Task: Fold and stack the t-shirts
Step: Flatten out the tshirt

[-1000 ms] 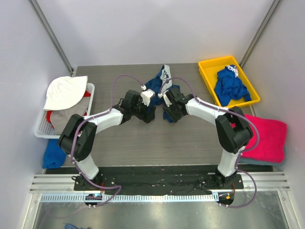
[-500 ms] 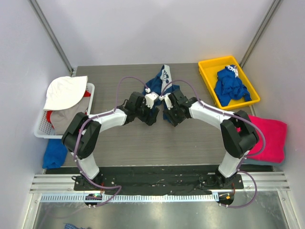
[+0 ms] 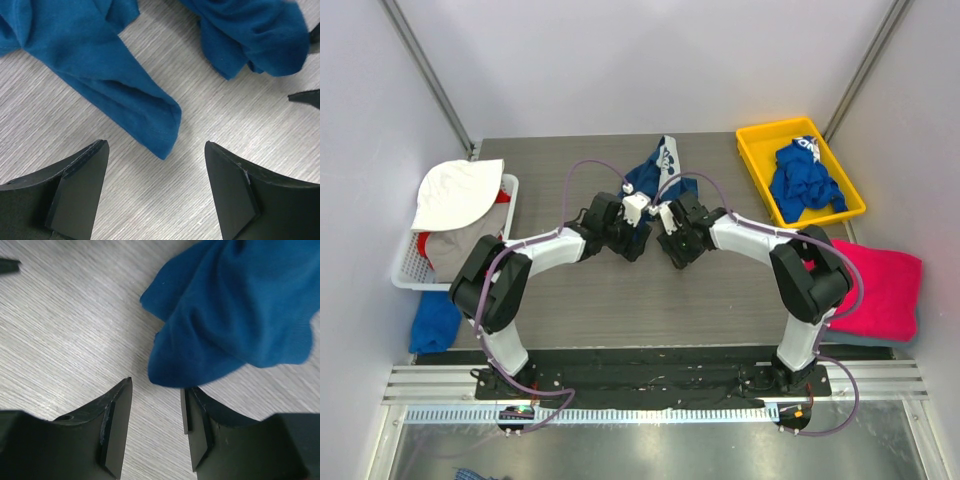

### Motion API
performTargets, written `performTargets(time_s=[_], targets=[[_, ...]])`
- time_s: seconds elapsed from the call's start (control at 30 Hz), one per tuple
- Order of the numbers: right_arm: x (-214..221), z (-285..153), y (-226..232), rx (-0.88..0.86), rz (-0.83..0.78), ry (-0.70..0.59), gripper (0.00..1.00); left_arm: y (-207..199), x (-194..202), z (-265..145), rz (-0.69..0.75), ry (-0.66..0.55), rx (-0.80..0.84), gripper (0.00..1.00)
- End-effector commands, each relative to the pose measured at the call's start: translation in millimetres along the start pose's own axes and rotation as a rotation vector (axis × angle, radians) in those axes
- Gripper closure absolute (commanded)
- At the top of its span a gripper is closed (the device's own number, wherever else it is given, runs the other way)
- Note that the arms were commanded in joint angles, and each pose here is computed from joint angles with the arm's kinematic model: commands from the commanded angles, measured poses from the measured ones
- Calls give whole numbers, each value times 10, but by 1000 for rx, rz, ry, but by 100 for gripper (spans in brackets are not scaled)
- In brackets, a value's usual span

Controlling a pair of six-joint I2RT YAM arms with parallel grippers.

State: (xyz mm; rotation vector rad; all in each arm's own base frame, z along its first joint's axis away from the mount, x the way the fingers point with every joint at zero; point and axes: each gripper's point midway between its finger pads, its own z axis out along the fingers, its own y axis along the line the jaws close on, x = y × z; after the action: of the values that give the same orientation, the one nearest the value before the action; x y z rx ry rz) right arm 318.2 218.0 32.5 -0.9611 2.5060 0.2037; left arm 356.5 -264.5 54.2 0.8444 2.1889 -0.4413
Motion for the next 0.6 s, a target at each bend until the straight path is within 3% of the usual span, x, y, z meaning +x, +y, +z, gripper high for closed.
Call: performTargets(time_s=[0.0, 0.57], targets=[[-266, 22, 63, -24, 2, -73, 50, 7, -169, -29, 37, -42, -6, 18], [-555, -15, -79, 45, -10, -127, 53, -6, -83, 20, 32, -20, 3, 19]])
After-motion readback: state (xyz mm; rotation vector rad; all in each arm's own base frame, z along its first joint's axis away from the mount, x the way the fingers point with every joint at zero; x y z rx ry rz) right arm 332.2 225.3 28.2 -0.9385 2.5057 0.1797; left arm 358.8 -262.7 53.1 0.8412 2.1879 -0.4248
